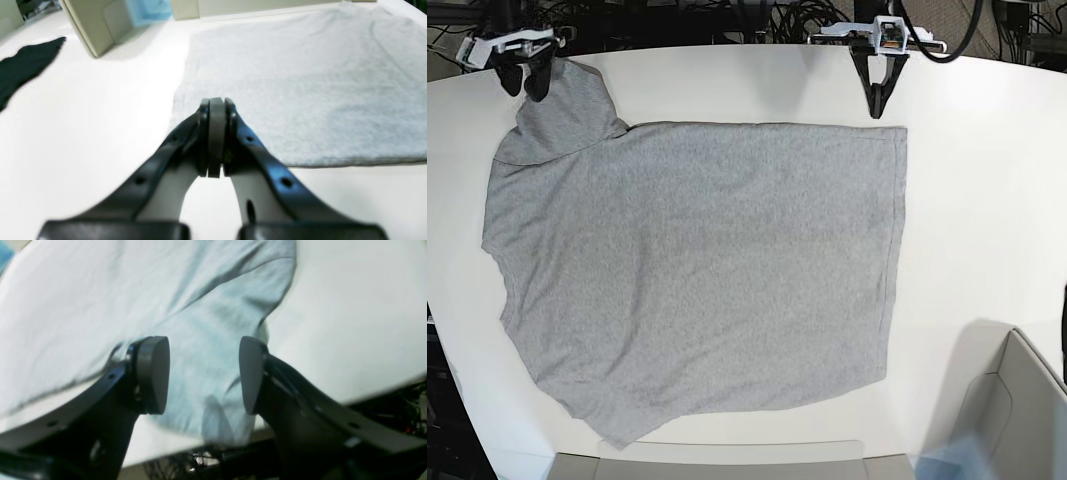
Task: Fold the T-shirt properly
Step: 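Lower both grippers onto the shirt's shoulder corners and grasp them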
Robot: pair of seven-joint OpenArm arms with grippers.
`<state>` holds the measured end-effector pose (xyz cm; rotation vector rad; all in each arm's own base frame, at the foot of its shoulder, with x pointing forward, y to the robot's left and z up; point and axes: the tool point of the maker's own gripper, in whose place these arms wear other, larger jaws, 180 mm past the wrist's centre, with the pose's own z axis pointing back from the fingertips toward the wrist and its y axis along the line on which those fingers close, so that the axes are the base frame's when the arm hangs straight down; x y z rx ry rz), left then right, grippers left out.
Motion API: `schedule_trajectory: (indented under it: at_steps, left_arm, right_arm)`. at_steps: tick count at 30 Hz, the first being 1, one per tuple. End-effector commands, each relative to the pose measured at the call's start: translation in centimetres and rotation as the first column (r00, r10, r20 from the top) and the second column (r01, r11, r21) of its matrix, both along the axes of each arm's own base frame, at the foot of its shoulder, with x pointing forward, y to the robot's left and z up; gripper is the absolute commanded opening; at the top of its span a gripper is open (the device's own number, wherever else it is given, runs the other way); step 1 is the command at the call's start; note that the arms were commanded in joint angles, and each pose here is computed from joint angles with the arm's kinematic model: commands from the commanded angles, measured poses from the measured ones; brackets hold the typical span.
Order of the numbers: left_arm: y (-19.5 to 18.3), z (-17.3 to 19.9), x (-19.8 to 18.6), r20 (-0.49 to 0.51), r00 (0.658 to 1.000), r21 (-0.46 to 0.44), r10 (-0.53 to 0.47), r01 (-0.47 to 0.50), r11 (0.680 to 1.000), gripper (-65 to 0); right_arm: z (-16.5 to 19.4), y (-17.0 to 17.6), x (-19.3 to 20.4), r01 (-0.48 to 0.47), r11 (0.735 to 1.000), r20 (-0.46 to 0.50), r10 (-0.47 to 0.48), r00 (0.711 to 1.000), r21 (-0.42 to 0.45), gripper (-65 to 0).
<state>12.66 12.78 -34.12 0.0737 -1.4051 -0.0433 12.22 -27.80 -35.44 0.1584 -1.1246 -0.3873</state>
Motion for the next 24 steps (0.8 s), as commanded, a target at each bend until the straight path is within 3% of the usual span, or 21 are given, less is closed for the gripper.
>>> schedule_trajectory:
  at_steps: [1, 5, 11, 14, 18, 24]
  left_arm:
    - [-0.3, 0.8, 0.1, 0.029, 1.000, -0.007, -0.006, 0.007, 1.000, -64.6]
    - [-0.7, 0.7, 0.7, 0.029, 0.999, -0.016, -0.012, 0.013, 1.000, -64.6]
    - [-0.4, 0.2, 1.0, 0.000, 1.000, -0.012, -0.006, 0.006, 1.000, -64.6]
    - [-0.4, 0.1, 1.0, -0.003, 1.000, -0.012, -0.006, 0.006, 1.000, -64.6]
    - [-0.5, 0.1, 1.3, -0.003, 1.000, -0.015, -0.007, 0.007, 1.000, -64.6]
    - [-0.5, -0.4, 1.8, -0.027, 1.000, -0.016, -0.005, 0.005, 1.000, -64.6]
  right_arm:
    - [0.5, -0.2, 0.3, -0.011, 1.000, 0.013, 0.011, 1.000, 0.027, -31.8]
    - [0.6, 0.0, 2.1, -0.016, 0.985, 0.072, 0.004, 0.997, 0.169, -31.8]
    - [-0.9, -1.9, 3.0, 0.016, 0.976, 0.053, -0.028, 0.998, 0.218, -31.8]
    - [-1.2, -3.0, 3.0, 0.027, 0.977, 0.043, -0.037, 0.998, 0.212, -31.8]
    - [-1.3, -3.8, 3.3, 0.049, 0.989, 0.039, -0.055, 0.998, 0.142, -31.8]
    - [-3.5, -1.6, 4.4, -0.007, 0.995, -0.042, 0.011, 0.999, 0.100, -31.8]
